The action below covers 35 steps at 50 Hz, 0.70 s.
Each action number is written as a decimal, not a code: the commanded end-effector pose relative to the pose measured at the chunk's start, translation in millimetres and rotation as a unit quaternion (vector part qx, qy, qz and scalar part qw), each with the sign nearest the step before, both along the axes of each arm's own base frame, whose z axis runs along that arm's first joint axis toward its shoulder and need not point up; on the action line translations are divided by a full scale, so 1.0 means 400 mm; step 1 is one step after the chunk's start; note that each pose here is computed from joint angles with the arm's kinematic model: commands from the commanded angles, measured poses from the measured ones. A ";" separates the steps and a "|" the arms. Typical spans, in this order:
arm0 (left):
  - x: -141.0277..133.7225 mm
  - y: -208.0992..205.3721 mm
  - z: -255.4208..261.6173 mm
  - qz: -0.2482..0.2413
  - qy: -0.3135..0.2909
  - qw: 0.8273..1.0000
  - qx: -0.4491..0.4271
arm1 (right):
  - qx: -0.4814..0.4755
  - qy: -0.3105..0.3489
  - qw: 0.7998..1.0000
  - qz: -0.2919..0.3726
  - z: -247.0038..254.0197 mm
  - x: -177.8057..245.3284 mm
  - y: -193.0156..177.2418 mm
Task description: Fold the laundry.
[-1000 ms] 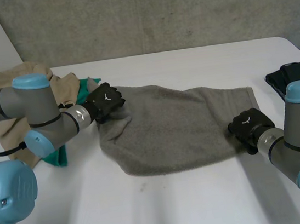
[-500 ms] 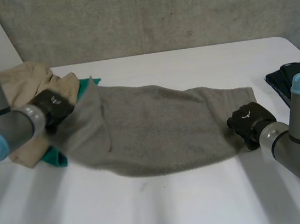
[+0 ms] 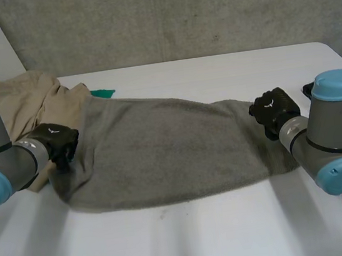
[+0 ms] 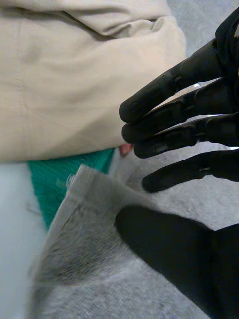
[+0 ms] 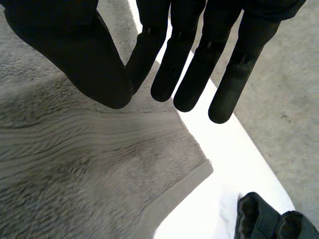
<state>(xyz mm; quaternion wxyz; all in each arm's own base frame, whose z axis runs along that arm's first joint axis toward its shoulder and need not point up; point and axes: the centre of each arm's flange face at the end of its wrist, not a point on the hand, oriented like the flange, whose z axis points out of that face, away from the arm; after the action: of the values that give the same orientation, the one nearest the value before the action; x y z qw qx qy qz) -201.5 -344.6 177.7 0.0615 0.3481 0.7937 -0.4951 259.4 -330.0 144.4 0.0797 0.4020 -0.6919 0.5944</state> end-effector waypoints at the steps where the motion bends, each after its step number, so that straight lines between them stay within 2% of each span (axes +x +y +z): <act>1: 0.009 0.011 0.041 -0.018 0.022 0.999 -0.026 | 0.025 0.009 0.999 -0.019 -0.007 -0.005 -0.015; 7: 0.033 0.043 0.095 -0.033 0.035 0.998 -0.047 | 0.051 -0.003 0.998 -0.044 0.071 -0.057 0.001; 11: 0.043 0.088 0.095 -0.063 0.024 0.997 -0.032 | 0.078 0.006 0.997 -0.010 0.147 -0.071 0.062; 15: 0.072 0.134 0.053 -0.097 -0.017 0.995 0.006 | 0.133 0.022 0.991 0.013 0.186 -0.115 0.122; 19: 0.108 0.151 0.011 -0.114 -0.054 0.991 0.039 | 0.183 0.048 0.981 0.028 0.154 -0.136 0.158; 25: 0.161 0.132 -0.045 -0.119 -0.086 0.987 0.071 | 0.202 0.070 0.976 0.036 0.083 -0.148 0.172; 35: 0.178 0.080 -0.055 -0.105 -0.043 0.991 0.067 | 0.171 0.024 0.984 0.037 -0.018 -0.127 0.121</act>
<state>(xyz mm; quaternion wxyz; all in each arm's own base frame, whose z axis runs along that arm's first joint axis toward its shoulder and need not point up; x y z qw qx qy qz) -130.8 -301.8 155.6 0.0364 0.4755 0.7758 -0.4130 202.3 -270.5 155.8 0.0178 0.4626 -0.7742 0.4316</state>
